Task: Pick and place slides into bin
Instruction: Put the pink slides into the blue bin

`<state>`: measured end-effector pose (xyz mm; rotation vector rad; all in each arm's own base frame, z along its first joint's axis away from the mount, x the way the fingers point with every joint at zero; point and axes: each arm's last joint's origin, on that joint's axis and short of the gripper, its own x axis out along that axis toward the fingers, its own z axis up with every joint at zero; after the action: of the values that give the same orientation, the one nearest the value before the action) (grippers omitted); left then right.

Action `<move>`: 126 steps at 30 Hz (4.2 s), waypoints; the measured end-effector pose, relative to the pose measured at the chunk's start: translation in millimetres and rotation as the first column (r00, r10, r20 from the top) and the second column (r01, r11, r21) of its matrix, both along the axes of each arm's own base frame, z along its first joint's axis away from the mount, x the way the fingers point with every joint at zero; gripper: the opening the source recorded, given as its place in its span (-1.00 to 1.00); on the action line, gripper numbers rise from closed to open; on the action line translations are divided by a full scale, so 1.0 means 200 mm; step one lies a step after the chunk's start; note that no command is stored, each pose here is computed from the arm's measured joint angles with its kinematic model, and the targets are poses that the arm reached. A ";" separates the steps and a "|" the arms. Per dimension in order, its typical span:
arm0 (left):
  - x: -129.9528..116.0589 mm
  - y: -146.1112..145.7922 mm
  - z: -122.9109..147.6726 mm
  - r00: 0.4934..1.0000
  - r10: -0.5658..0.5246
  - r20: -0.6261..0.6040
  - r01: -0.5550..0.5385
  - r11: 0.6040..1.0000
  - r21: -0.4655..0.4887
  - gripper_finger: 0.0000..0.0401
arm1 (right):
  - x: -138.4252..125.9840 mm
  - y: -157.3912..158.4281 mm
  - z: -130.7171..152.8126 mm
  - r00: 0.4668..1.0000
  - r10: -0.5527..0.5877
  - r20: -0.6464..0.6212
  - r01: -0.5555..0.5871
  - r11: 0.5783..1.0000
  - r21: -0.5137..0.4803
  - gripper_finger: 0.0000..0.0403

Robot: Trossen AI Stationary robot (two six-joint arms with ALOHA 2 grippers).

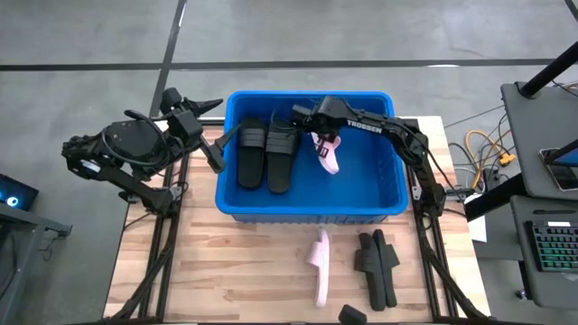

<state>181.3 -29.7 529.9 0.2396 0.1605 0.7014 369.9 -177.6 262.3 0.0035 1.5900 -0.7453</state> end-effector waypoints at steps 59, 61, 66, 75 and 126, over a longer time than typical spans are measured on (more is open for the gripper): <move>0.02 -0.01 -0.02 1.000 0.000 -0.031 0.000 1.000 0.010 0.45 | 0.06 -0.06 0.30 0.873 0.014 0.487 -0.029 0.999 0.024 0.21; 0.01 0.00 -0.02 0.999 0.001 -0.036 0.000 1.000 0.011 0.45 | 0.04 -0.01 0.43 0.833 0.037 0.552 -0.038 0.999 -0.009 0.18; 0.01 0.00 -0.02 0.999 0.001 -0.034 0.000 1.000 0.010 0.45 | -0.10 0.21 0.84 0.643 0.139 0.753 -0.090 0.990 -0.105 0.12; 0.05 -0.02 -0.03 0.998 -0.036 -0.048 0.036 0.999 0.004 0.45 | -0.61 0.75 1.38 0.027 0.373 0.928 -0.367 0.867 -0.337 0.04; 1.06 -0.72 -1.03 0.788 -0.587 -0.188 0.299 0.631 -0.716 0.45 | -1.54 0.94 0.34 -0.306 0.121 0.944 -0.243 0.949 -0.200 -0.40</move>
<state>393.7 -173.7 324.4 -0.2661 0.7184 0.0317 61.5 10.2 330.9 0.3559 -0.1693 -0.1310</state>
